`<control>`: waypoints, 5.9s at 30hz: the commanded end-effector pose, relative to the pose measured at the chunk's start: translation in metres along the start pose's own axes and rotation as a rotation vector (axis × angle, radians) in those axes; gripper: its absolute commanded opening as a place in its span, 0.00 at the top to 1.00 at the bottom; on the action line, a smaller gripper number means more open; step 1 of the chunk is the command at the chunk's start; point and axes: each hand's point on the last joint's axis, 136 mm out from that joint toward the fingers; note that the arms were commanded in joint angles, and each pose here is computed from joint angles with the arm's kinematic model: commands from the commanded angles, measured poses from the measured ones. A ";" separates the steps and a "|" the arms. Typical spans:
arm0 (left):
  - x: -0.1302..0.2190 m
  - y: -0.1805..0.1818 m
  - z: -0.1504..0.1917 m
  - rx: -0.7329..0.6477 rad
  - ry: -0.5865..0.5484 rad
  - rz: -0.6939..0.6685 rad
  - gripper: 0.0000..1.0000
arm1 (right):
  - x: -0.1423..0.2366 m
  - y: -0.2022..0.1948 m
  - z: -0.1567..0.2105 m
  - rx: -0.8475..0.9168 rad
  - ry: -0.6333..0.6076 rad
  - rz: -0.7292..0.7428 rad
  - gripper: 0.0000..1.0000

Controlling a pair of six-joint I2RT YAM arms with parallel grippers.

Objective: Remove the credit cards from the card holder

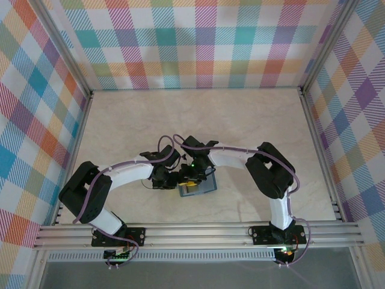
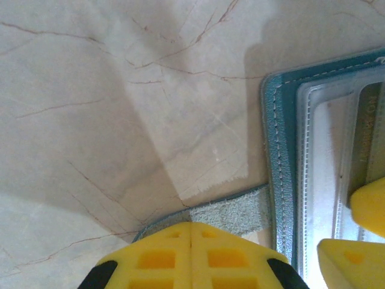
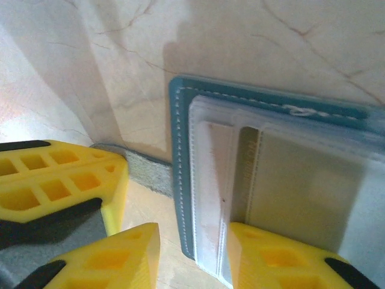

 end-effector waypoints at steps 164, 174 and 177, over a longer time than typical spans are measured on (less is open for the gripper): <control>0.024 -0.033 -0.017 -0.034 -0.036 0.033 0.95 | 0.034 -0.025 -0.007 -0.058 -0.118 -0.022 0.68; 0.024 -0.070 -0.021 -0.062 -0.029 0.108 0.95 | 0.047 -0.032 -0.007 -0.068 -0.113 -0.051 0.68; 0.012 -0.069 -0.018 -0.058 -0.003 0.086 0.95 | 0.043 -0.038 -0.008 -0.076 -0.099 -0.049 0.68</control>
Point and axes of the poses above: each hand's point on the last joint's axis, 136 mm out from that joint toward the fingers, its own x axis back along the fingers, its own y axis along the line the jaws close on, z = x × y, and after that the axes turned 3 degrees about -x, right-handed
